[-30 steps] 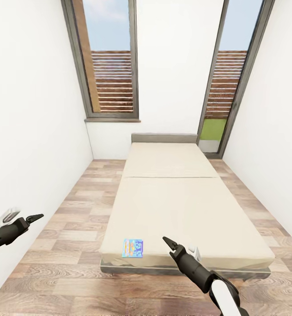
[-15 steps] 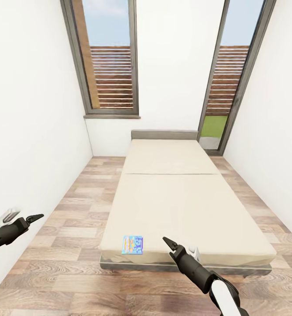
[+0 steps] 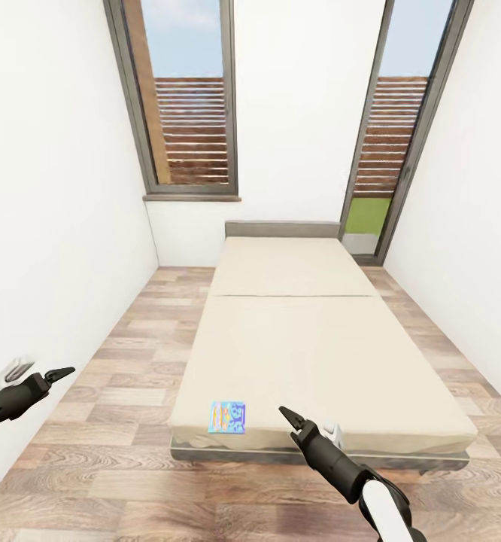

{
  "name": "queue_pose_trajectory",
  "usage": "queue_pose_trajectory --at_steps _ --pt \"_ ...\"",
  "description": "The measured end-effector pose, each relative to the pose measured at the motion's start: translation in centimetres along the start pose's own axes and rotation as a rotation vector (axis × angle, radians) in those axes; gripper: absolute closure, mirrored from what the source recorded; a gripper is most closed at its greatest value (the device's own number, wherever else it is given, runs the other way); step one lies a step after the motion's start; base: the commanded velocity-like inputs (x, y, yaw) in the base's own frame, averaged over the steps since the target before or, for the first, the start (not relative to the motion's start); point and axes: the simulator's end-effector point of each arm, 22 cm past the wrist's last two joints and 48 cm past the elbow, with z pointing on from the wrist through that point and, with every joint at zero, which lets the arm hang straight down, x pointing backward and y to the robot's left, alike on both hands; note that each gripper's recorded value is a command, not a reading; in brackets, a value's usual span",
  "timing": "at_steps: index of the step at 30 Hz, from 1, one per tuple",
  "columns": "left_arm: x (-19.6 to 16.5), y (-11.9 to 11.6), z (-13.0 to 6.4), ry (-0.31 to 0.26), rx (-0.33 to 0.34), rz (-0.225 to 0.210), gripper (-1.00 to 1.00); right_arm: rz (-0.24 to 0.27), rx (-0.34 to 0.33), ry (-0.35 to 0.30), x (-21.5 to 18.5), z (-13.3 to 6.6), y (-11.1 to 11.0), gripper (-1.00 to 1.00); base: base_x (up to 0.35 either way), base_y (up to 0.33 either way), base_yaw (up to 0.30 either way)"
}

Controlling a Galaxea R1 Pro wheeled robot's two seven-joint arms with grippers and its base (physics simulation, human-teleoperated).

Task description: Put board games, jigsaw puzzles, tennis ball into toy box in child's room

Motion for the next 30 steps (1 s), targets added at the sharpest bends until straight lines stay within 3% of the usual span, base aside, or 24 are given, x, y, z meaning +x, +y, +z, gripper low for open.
queue_pose_trajectory --at_steps 30 --pt "2.5 2.6 2.4 0.001 0.002 0.001 -1.0 -0.003 0.0 0.002 0.9 1.4 -4.0 -1.0 0.0 0.0 0.0"
